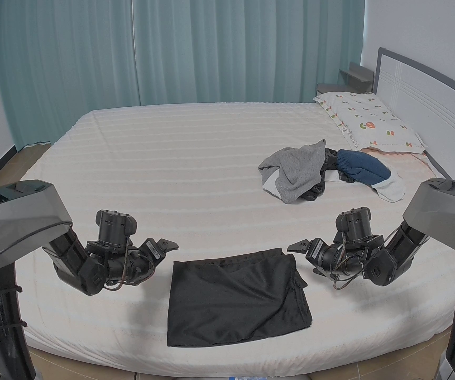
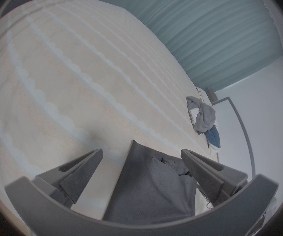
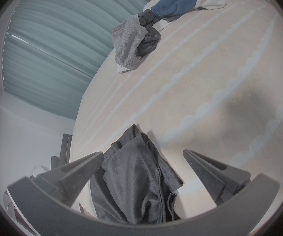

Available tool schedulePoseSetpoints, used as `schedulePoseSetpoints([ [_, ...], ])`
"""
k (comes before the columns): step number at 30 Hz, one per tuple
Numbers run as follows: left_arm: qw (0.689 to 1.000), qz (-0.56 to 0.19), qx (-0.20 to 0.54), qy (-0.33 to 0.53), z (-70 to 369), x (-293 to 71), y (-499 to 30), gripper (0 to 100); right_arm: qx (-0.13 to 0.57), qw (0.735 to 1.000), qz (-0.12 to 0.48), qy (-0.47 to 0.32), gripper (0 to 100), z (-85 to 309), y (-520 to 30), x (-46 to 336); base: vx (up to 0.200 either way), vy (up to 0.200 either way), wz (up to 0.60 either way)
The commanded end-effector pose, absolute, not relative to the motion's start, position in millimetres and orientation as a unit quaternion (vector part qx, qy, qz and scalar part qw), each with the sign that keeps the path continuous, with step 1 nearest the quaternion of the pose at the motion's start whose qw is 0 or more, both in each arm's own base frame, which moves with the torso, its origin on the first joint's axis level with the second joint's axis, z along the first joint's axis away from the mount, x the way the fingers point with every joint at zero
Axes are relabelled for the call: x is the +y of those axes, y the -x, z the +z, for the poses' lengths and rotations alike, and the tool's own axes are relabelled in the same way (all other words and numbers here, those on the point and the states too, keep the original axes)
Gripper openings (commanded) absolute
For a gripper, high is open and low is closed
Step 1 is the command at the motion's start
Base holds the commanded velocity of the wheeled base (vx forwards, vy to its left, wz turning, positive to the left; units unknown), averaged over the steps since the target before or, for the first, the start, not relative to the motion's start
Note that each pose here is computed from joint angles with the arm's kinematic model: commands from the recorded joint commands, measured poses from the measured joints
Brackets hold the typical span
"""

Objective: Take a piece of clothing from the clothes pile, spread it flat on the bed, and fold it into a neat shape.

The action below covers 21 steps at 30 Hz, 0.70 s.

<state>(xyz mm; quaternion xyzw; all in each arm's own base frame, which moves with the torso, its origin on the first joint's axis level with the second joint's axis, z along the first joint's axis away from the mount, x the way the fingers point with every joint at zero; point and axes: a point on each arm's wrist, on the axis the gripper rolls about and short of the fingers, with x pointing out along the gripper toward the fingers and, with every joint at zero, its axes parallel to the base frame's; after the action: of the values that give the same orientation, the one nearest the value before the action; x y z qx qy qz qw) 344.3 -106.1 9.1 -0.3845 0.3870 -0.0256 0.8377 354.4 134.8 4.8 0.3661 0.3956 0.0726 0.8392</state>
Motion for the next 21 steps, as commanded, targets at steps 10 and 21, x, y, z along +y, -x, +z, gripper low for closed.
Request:
schedulePoseSetpoints([
  [10,0.828,-0.006,0.398,0.394,-2.2,-112.0,-342.3,100,0.399,0.836,0.07,-0.37,100,2.3,-354.2,136.5,-0.08,0.0,0.0],
  [21,0.828,-0.003,0.397,0.395,3.0,-107.4,-335.2,100,0.396,0.837,0.072,-0.37,100,4.0,-354.8,136.7,-0.091,0.0,0.0],
])
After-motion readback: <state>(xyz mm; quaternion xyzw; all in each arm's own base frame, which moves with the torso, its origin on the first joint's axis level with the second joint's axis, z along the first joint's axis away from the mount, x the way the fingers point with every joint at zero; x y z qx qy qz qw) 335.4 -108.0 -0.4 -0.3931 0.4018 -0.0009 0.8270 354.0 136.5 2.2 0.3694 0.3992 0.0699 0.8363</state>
